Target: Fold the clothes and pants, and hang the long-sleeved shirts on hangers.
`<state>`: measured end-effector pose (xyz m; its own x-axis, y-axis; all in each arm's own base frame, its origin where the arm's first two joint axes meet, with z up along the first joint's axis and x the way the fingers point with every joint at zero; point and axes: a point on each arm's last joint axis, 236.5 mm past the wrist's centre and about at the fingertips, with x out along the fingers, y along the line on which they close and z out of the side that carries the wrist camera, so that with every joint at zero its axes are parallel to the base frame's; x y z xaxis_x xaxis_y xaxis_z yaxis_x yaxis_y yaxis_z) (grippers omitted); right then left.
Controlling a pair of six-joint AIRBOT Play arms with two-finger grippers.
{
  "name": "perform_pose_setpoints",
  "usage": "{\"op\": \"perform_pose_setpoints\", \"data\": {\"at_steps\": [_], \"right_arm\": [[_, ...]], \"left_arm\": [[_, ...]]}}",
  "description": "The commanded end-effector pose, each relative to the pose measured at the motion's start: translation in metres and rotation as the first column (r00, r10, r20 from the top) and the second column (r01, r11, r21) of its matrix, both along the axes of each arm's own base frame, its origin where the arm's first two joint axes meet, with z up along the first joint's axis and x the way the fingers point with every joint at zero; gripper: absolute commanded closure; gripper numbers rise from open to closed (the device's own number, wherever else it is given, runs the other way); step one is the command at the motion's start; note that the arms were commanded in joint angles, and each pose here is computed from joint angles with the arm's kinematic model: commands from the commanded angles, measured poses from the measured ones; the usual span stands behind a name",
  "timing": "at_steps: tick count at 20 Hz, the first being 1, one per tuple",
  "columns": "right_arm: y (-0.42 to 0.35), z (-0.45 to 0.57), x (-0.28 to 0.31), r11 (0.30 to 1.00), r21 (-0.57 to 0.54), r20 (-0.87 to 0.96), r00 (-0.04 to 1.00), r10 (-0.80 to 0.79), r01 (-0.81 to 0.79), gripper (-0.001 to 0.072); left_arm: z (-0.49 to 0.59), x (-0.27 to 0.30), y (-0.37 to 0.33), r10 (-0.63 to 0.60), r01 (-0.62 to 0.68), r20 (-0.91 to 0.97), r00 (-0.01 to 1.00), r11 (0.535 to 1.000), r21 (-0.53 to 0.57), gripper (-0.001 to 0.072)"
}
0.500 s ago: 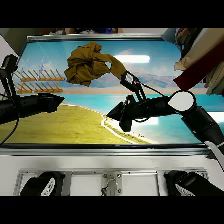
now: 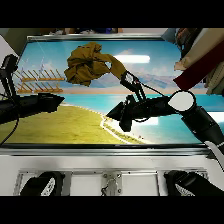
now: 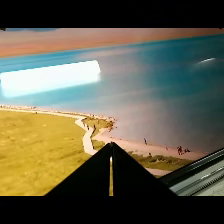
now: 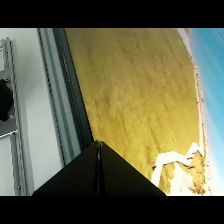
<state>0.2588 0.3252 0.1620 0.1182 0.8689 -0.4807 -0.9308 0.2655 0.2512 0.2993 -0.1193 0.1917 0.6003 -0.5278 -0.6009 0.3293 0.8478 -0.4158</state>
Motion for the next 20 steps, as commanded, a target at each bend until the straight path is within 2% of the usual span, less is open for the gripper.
{"op": "perform_pose_setpoints", "data": {"at_steps": [1, 2, 3, 4, 5, 9, 12, 15, 20], "right_arm": [[0.0, 0.0, 0.0, 1.0, 0.0, -0.001, 1.0, 0.001, -0.001, 0.0692], [0.0, -0.001, 0.0, 1.0, 0.0, -0.002, 1.0, 0.001, -0.001, 0.0693], [0.0, -0.001, 0.0, 1.0, 0.0, -0.002, 1.0, 0.001, -0.001, 0.0692], [0.001, -0.001, 0.0, 1.0, 0.0, -0.003, 1.0, 0.001, -0.001, 0.0693], [0.001, 0.0, -0.001, 1.0, 0.005, -0.006, 1.0, 0.001, -0.001, 0.0693], [0.009, 0.016, -0.008, 0.996, 0.084, -0.045, 0.999, 0.019, -0.016, 0.0693], [0.009, 0.016, -0.007, 0.996, 0.084, -0.046, 0.999, 0.015, -0.011, 0.0693], [0.009, 0.017, -0.007, 0.996, 0.088, -0.057, 0.998, 0.01, -0.005, 0.0692], [0.009, 0.017, -0.007, 0.996, 0.092, -0.105, 0.994, -0.01, 0.02, 0.0693]], "left_arm": [[-0.002, 0.01, 0.002, 0.018, -0.017, 0.005, 1.0, 1.0, -0.007, 0.0692], [-0.005, 0.018, 0.004, 0.028, -0.028, 0.0, 1.0, 1.0, -0.005, 0.0679], [-0.01, 0.028, 0.007, 0.037, -0.037, -0.011, 0.999, 0.999, 0.008, 0.0428], [-0.015, 0.041, 0.013, 0.048, -0.047, -0.023, 0.999, 0.998, 0.034, 0.0113], [-0.019, 0.058, 0.021, 0.065, -0.063, -0.027, 0.998, 0.996, 0.067, 0.0011], [-0.037, 0.144, 0.047, 0.115, -0.107, -0.033, 0.993, 0.98, 0.168, 0.0013], [-0.082, 0.216, 0.067, 0.2, -0.177, -0.076, 0.977, 0.956, 0.235, 0.0013], [-0.149, 0.269, 0.062, 0.218, -0.164, -0.125, 0.968, 0.925, 0.343, 0.0013], [-0.226, 0.323, 0.033, 0.243, -0.185, -0.144, 0.959, 0.926, 0.329, 0.0013]]}}
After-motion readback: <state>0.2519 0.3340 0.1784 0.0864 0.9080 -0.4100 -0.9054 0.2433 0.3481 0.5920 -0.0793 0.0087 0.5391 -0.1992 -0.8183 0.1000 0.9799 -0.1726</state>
